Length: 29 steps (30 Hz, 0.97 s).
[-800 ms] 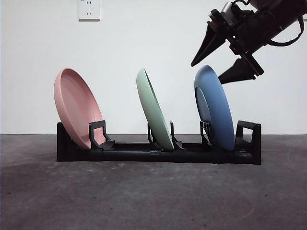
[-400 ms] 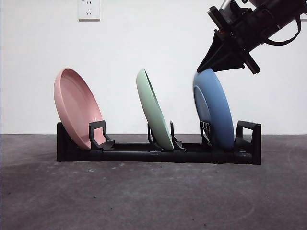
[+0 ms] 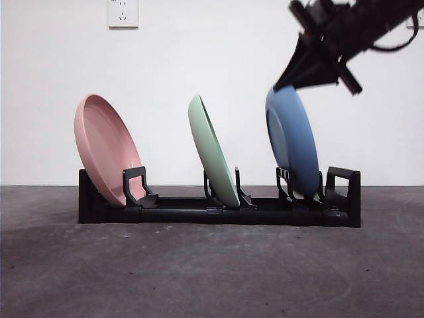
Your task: Place the plate
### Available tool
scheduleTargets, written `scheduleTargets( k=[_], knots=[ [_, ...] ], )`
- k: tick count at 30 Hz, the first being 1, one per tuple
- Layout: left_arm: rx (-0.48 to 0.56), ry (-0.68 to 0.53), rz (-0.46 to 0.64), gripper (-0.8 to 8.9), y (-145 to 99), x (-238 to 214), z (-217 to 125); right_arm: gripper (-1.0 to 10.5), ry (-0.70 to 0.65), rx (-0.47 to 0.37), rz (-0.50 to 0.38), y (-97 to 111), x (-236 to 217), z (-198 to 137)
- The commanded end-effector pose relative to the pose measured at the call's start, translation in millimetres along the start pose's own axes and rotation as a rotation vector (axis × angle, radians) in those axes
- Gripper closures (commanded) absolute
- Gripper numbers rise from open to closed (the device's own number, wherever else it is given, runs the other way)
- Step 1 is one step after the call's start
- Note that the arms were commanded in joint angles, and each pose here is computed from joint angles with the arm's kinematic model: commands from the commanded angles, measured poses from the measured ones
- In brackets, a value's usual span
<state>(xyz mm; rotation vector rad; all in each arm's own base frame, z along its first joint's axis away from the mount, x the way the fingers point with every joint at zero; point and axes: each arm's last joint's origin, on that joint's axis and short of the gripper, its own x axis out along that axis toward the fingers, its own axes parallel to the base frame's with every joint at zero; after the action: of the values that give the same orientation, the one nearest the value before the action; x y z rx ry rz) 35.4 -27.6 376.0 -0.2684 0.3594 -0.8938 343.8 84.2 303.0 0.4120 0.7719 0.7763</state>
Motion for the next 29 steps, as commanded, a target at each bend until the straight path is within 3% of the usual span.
scheduleTargets(
  k=[1,13,22,29],
  knots=[
    [0.044,-0.018,-0.012,2.64,-3.9,-3.1,3.9,9.4,-0.074,-0.051,0.042,22.9,-21.9,12.1],
    [0.12,-0.019,0.019,2.64,-2.8,-2.9,3.7,9.4,-0.106,-0.156,0.189,94.5,-101.8,-6.7],
    [0.165,-0.01,0.072,2.64,-0.7,-2.6,2.6,9.4,0.094,-0.286,0.173,139.2,-133.0,-62.2],
    [0.16,-0.002,0.074,2.64,0.2,-1.6,2.5,9.4,0.248,-0.371,0.068,168.4,-135.7,-97.4]
  ],
)
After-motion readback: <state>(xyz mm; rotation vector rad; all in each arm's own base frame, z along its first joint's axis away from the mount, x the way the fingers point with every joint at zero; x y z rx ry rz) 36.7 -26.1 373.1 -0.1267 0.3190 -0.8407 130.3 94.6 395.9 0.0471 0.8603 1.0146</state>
